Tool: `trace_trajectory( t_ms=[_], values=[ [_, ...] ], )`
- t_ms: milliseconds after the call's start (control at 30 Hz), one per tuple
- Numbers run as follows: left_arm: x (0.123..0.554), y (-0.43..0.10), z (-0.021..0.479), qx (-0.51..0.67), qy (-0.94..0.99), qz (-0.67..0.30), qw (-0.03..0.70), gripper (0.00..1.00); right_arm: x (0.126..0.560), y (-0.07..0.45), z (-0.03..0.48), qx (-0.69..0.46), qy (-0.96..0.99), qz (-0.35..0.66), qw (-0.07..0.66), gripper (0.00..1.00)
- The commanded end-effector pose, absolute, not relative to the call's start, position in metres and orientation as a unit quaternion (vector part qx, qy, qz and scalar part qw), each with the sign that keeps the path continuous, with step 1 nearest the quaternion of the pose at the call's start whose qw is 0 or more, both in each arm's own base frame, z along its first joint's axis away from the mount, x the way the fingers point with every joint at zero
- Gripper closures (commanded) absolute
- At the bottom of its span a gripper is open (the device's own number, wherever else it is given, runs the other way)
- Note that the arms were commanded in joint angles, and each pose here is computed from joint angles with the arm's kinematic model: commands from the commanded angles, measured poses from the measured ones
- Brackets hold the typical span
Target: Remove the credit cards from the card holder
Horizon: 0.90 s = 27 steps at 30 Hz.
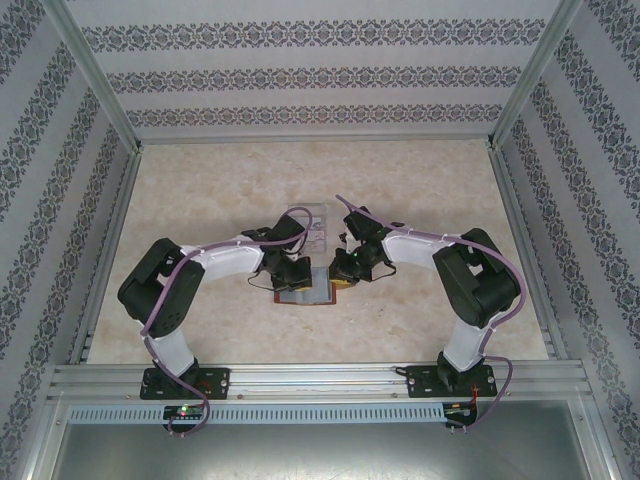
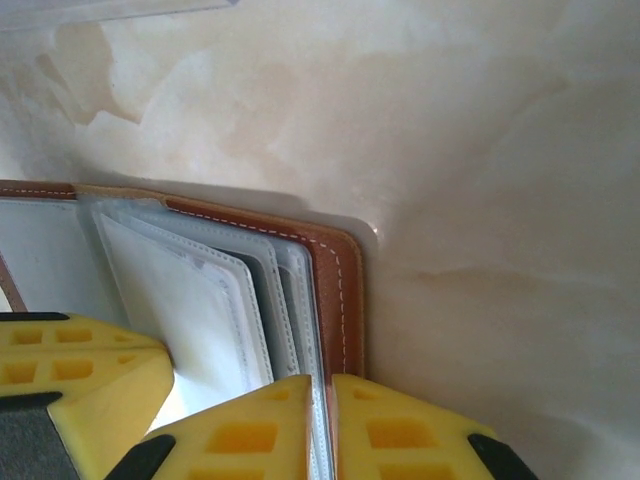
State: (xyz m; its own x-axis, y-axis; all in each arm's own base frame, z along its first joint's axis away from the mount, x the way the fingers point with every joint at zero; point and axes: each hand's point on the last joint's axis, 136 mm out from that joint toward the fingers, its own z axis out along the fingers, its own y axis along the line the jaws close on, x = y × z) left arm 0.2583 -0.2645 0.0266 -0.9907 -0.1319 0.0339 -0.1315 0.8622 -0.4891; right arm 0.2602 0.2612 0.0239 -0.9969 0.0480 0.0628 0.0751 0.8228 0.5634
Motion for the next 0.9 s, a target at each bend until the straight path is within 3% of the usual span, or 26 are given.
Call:
trace_trajectory(
  t_ms=[0,200,567,867],
  values=[
    [0.260,-0.250,0.019,-0.097,0.965,-0.244,0.006,1.00,0.255,0.263,0.035,-0.032,-0.954,-0.298,0.019,0.83],
    [0.260,-0.249,0.014,-0.120,0.953,-0.277,0.005,1.00,0.257,0.269,0.047,-0.029,-0.947,-0.320,0.012,0.76],
    [0.259,-0.253,0.014,-0.117,0.949,-0.293,0.000,1.00,0.262,0.278,0.075,-0.021,-0.940,-0.339,-0.023,0.73],
    [0.260,-0.255,0.018,-0.119,0.945,-0.305,0.000,1.00,0.254,0.296,0.061,-0.010,-0.937,-0.348,0.006,0.70]
  ],
)
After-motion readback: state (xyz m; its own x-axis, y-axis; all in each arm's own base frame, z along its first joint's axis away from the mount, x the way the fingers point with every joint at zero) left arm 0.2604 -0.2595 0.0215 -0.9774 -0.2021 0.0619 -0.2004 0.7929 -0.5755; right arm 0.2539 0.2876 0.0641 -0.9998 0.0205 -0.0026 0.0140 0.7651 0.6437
